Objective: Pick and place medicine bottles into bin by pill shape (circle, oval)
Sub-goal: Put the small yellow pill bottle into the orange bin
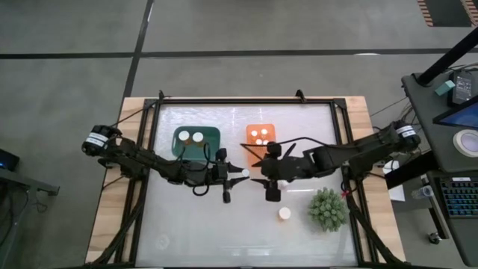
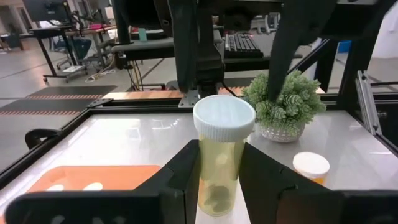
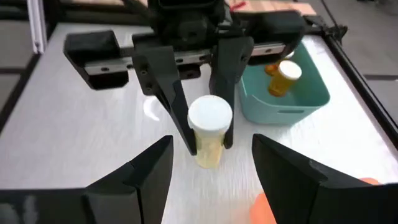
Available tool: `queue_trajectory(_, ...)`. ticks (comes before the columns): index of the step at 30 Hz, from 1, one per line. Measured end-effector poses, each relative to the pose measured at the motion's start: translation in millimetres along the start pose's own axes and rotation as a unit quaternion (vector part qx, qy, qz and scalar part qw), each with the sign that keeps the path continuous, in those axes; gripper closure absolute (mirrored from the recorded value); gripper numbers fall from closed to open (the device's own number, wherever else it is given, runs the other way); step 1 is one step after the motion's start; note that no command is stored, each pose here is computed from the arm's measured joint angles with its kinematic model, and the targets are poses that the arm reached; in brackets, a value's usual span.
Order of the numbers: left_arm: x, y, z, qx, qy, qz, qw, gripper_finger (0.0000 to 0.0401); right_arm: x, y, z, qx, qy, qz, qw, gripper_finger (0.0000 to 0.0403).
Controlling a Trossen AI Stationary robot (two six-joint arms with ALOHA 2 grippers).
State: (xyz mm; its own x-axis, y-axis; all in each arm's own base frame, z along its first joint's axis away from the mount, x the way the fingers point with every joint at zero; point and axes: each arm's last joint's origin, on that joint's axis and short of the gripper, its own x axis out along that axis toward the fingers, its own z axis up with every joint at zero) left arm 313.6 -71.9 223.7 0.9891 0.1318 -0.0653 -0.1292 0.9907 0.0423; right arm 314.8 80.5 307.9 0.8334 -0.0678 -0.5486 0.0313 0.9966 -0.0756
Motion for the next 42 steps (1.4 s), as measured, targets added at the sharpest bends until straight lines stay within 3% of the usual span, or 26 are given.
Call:
queue_trajectory(14,-0.7,0.3,-1.4,0.001,0.0,0.0,1.0,0.0324,15.8,0.7,19.4,-0.001,0.015,-0.009,1.0,0.0193)
queue_trajectory(33,-0.4,-0.5,0.5,0.009,-0.003,-0.001,1.0,0.0324,29.4,-3.1,14.3,0.002,0.03,-0.015,0.999,0.0193)
queue_trajectory(42,-0.3,-0.4,0.5,0.009,-0.003,-0.001,1.0,0.0324,30.8,-3.3,13.8,0.002,0.032,-0.015,0.999,0.0234)
